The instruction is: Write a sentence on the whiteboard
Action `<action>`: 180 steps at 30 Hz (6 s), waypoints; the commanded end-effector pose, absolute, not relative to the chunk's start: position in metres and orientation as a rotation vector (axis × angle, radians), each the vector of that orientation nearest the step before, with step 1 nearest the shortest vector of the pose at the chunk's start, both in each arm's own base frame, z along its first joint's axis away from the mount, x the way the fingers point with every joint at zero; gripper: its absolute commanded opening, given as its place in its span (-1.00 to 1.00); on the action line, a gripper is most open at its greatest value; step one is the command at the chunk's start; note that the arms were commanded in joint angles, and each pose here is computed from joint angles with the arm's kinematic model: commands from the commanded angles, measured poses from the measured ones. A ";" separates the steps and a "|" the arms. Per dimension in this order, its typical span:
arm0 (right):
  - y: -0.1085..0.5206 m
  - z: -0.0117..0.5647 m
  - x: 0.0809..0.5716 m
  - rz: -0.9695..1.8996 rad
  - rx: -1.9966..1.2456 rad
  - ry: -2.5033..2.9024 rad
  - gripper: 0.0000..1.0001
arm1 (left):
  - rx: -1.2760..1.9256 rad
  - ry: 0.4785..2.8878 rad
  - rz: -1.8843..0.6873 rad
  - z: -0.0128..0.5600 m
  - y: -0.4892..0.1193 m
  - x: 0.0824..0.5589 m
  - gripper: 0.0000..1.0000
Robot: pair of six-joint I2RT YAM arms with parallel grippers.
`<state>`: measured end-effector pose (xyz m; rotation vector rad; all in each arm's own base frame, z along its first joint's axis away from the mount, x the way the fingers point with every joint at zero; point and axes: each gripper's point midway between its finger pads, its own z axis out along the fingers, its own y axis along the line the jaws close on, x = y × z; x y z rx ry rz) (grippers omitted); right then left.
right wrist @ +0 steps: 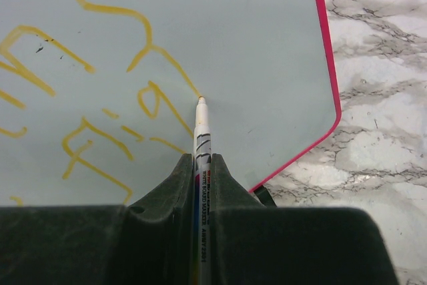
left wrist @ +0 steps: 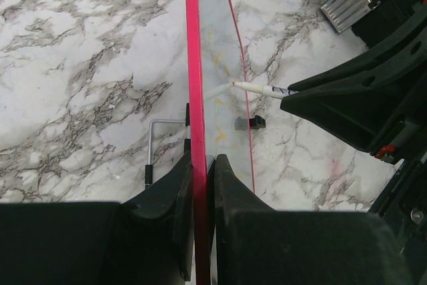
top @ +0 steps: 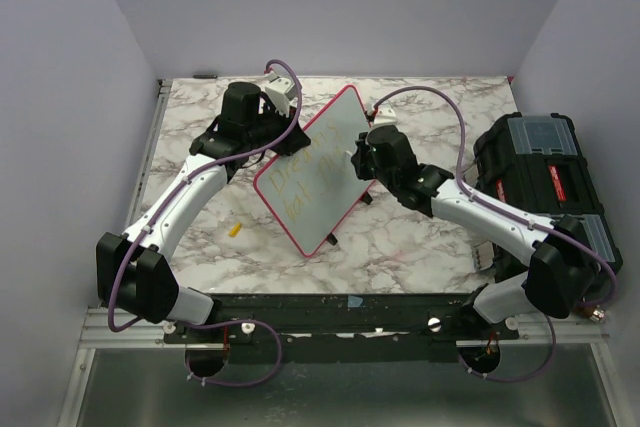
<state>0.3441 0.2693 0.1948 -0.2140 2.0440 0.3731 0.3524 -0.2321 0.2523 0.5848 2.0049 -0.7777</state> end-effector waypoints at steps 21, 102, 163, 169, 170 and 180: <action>0.280 0.225 0.361 0.380 -0.189 2.003 -0.99 | 0.727 2.047 -0.688 0.216 -0.231 0.345 -1.00; 0.263 0.234 0.384 0.442 -0.127 1.969 -0.99 | 0.727 2.025 -0.648 0.225 -0.228 0.337 -1.00; 0.264 0.232 0.380 0.496 -0.130 2.006 -0.99 | 0.725 2.020 -0.644 0.227 -0.227 0.338 -1.00; 0.263 0.219 0.374 0.497 -0.133 2.038 -0.99 | 0.725 2.020 -0.644 0.227 -0.227 0.338 -1.00; 0.262 0.217 0.373 0.495 -0.131 2.043 -0.99 | 0.725 2.020 -0.644 0.227 -0.227 0.338 -1.00; 0.258 0.192 0.362 0.498 -0.130 2.097 -0.99 | 0.727 2.016 -0.648 0.228 -0.228 0.338 -1.00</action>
